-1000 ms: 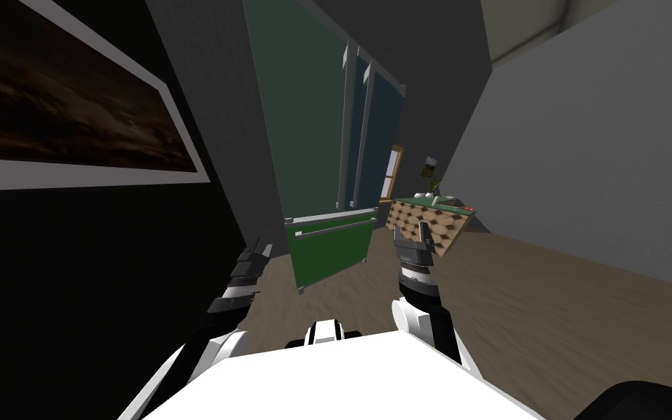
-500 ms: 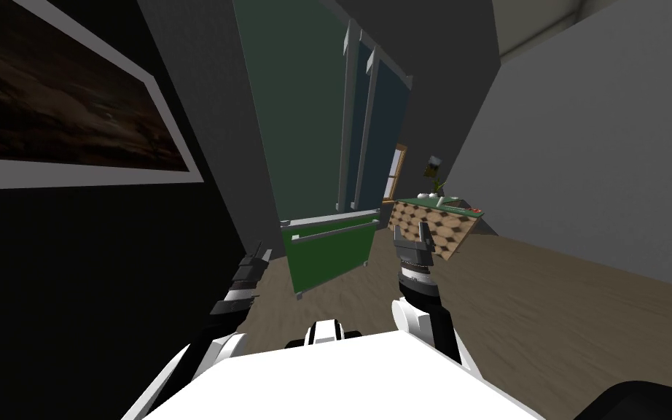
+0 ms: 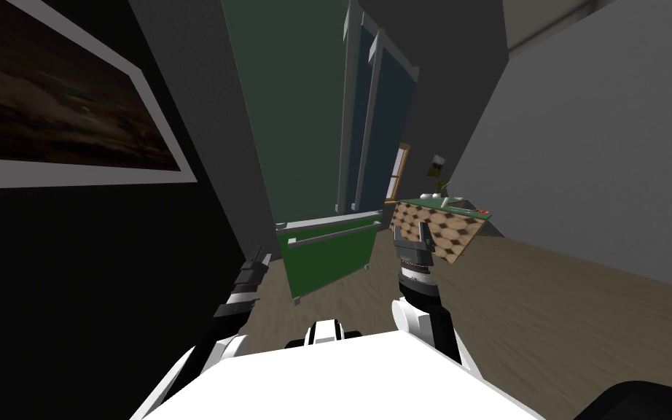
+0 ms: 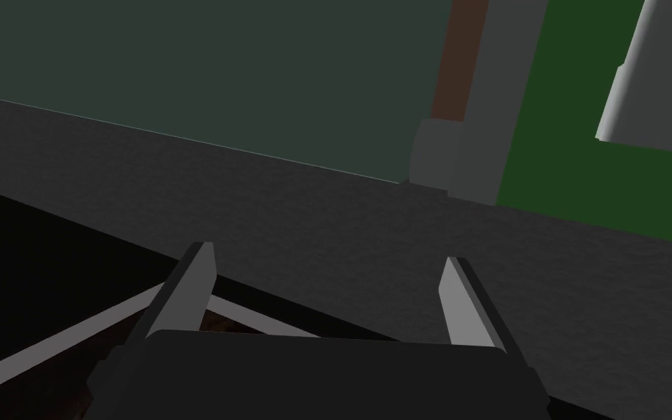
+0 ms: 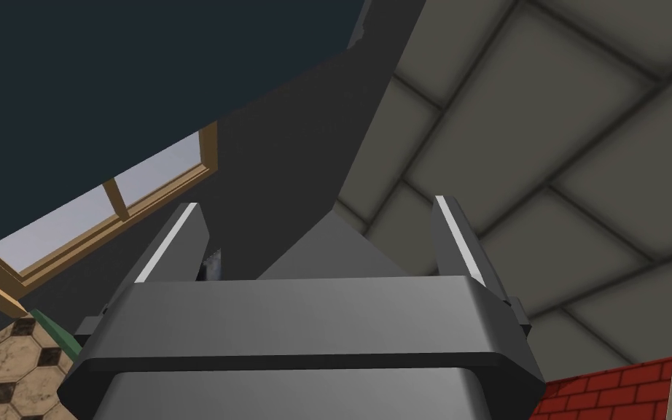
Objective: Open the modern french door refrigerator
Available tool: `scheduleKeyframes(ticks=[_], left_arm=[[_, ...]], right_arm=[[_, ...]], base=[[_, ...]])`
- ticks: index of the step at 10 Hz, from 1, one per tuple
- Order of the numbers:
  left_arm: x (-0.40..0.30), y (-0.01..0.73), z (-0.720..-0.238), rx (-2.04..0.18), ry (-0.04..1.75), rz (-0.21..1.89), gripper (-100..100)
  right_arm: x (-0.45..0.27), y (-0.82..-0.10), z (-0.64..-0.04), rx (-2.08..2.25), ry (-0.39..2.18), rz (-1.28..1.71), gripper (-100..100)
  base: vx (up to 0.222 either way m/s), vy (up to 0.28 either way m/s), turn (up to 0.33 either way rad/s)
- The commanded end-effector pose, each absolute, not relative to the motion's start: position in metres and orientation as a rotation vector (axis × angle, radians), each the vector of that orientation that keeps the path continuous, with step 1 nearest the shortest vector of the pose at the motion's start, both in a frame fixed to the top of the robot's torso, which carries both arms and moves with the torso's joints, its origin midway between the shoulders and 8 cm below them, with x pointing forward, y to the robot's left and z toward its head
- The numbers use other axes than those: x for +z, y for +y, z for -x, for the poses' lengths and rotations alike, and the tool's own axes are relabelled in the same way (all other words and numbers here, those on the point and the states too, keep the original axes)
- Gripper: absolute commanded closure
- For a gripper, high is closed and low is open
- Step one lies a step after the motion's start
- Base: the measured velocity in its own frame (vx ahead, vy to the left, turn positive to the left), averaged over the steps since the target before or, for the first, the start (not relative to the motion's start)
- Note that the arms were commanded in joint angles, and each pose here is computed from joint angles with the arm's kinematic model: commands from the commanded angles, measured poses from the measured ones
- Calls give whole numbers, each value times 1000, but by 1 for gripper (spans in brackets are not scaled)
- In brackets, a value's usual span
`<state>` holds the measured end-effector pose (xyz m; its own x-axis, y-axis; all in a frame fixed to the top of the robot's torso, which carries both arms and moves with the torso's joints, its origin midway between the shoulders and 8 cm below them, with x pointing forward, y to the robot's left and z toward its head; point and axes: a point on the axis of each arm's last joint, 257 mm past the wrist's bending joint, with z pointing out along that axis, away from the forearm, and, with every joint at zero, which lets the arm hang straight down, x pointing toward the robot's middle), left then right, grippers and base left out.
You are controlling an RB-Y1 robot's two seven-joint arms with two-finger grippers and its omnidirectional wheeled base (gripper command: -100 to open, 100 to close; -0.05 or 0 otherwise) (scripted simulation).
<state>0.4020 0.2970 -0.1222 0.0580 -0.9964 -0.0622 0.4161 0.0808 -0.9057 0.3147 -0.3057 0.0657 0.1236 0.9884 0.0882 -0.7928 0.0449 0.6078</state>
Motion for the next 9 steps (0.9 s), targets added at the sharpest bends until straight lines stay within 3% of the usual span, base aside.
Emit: scheduleKeyframes(ticks=[1,9], left_arm=[[-138,304,-405,-1289,890,885,-100],[-189,323,-408,-1255,893,970,-100]], right_arm=[[66,-306,-315,1418,405,-599,0],[66,-306,-315,1418,405,-599,0]], base=[[76,-31,19],[89,-29,22]])
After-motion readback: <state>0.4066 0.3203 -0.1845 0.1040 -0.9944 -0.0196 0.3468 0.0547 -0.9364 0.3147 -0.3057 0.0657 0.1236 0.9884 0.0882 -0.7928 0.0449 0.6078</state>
